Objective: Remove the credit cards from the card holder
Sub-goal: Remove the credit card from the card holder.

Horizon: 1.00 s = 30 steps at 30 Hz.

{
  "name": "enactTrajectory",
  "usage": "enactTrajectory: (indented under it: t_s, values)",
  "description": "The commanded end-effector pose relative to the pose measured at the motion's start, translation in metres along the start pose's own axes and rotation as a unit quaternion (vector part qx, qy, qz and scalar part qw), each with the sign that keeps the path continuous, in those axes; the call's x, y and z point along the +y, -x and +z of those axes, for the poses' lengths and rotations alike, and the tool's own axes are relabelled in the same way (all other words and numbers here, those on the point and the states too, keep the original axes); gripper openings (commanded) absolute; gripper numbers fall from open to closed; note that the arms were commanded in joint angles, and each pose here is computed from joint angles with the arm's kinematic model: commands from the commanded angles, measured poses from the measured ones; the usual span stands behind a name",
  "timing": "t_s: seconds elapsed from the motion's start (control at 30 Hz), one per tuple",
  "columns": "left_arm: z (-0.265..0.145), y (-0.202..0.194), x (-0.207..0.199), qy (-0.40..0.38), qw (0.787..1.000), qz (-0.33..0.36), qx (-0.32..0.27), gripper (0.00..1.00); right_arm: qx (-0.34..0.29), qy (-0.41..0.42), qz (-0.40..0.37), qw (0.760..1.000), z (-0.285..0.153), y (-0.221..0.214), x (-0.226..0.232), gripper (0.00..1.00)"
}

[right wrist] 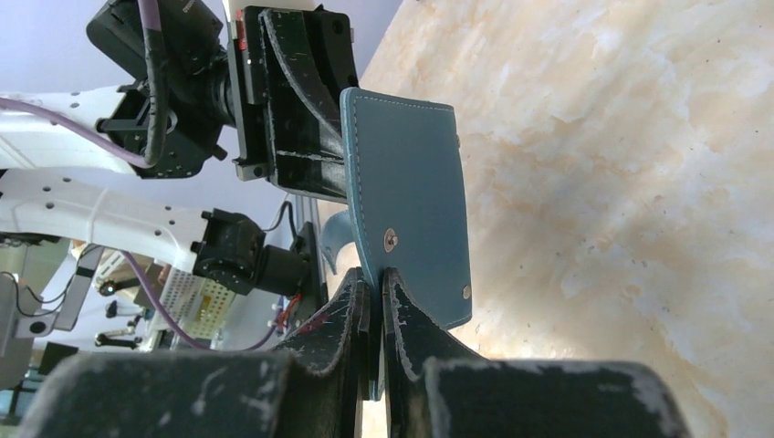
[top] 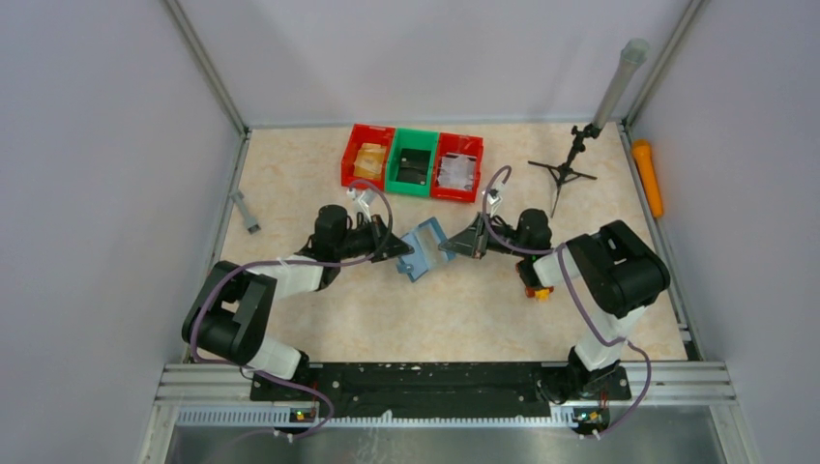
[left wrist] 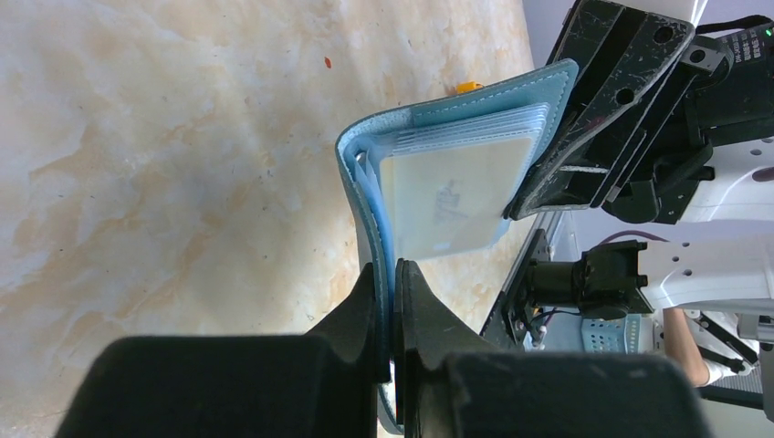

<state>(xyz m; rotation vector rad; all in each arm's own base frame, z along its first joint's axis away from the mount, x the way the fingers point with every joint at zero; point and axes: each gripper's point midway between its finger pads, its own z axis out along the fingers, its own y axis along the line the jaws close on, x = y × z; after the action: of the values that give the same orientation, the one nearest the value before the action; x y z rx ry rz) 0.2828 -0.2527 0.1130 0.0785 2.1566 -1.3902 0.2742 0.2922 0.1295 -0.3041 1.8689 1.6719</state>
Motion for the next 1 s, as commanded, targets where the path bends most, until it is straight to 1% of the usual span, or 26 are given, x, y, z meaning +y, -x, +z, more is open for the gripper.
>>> enactTrajectory:
  t_s: [0.0,0.13,0.3,0.5,0.6,0.67,0.77,0.87,0.97]
  values:
    - [-0.001,0.012,-0.019,-0.037,0.999,0.029,-0.019,0.0,0.019,0.026,-0.037,0.999,0.01,-0.001,0.016,0.0]
    - [0.0,0.011,-0.019,-0.038,0.999,0.028,-0.016,0.0,0.024,0.03,-0.036,0.999,0.011,-0.004,0.017,0.0]
    - [0.0,0.011,-0.019,-0.04,0.999,0.027,-0.015,0.0,0.047,0.043,-0.034,0.997,0.019,-0.013,0.02,0.0]
    - [0.0,0.011,-0.02,-0.043,0.999,0.027,-0.016,0.0,0.051,0.041,-0.036,0.997,0.02,-0.014,0.019,0.0]
    - [0.0,0.011,-0.02,-0.043,0.999,0.027,-0.016,0.0,0.05,0.028,-0.037,0.998,0.021,-0.014,0.015,0.0]
    - [0.0,0.011,-0.021,-0.043,0.999,0.028,-0.016,0.0,0.049,0.002,-0.037,0.998,0.021,-0.013,0.005,0.0]
    - [0.0,0.011,-0.02,-0.041,0.999,0.027,-0.016,0.0,0.05,-0.055,-0.037,0.997,0.018,-0.013,-0.014,0.1]
    - [0.001,0.011,-0.017,-0.032,0.999,0.025,-0.013,0.0,0.04,-0.09,-0.053,0.994,0.014,-0.008,-0.023,0.12]
    - [0.003,0.009,-0.013,-0.027,0.999,0.019,-0.007,0.0,0.033,-0.114,-0.068,0.991,0.01,-0.005,-0.027,0.31]
